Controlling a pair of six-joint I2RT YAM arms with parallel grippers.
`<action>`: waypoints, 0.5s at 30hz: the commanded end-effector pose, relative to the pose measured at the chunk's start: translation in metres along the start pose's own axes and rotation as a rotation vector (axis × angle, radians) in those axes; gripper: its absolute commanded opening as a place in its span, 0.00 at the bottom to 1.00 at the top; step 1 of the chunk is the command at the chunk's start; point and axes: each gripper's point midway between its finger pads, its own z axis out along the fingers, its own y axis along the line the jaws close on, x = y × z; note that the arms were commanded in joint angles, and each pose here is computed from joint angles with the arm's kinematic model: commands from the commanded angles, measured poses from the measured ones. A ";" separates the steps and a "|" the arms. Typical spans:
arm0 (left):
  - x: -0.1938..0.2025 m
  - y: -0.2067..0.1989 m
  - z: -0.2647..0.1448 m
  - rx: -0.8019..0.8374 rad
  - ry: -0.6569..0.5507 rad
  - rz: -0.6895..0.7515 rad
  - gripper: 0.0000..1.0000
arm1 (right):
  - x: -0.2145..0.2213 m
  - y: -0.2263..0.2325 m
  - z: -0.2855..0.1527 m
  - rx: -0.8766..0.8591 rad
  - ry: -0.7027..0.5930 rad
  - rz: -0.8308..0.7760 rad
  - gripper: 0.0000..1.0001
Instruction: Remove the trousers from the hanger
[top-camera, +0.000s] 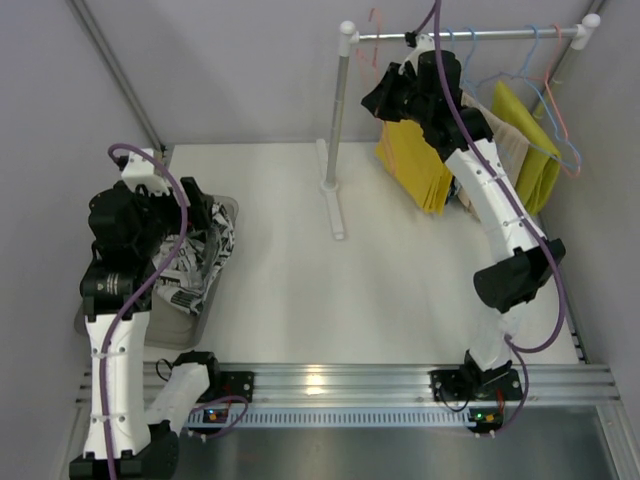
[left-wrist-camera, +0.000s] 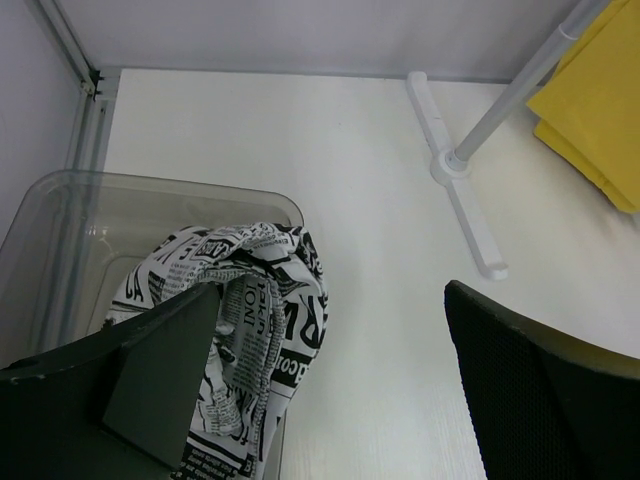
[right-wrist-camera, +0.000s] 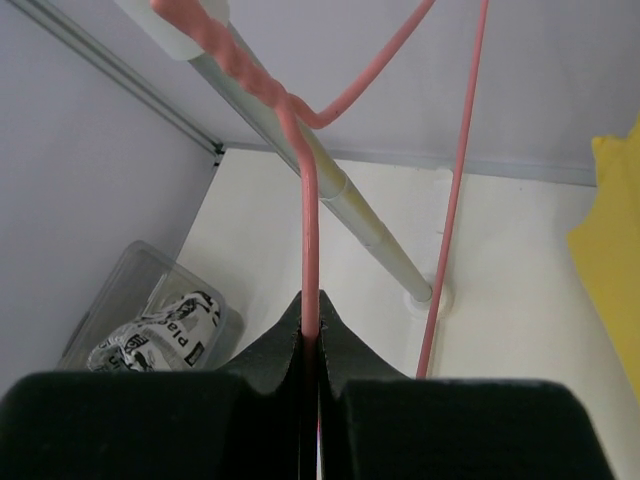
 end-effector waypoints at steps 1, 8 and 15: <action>-0.002 0.000 0.002 -0.004 -0.028 -0.028 0.99 | -0.025 0.026 0.008 -0.072 -0.099 -0.046 0.00; 0.006 0.003 -0.002 -0.018 -0.013 -0.033 0.99 | -0.005 0.021 0.020 -0.080 -0.052 -0.009 0.00; 0.007 0.001 -0.001 -0.010 -0.008 -0.043 0.99 | 0.004 0.023 0.020 -0.102 -0.023 0.000 0.15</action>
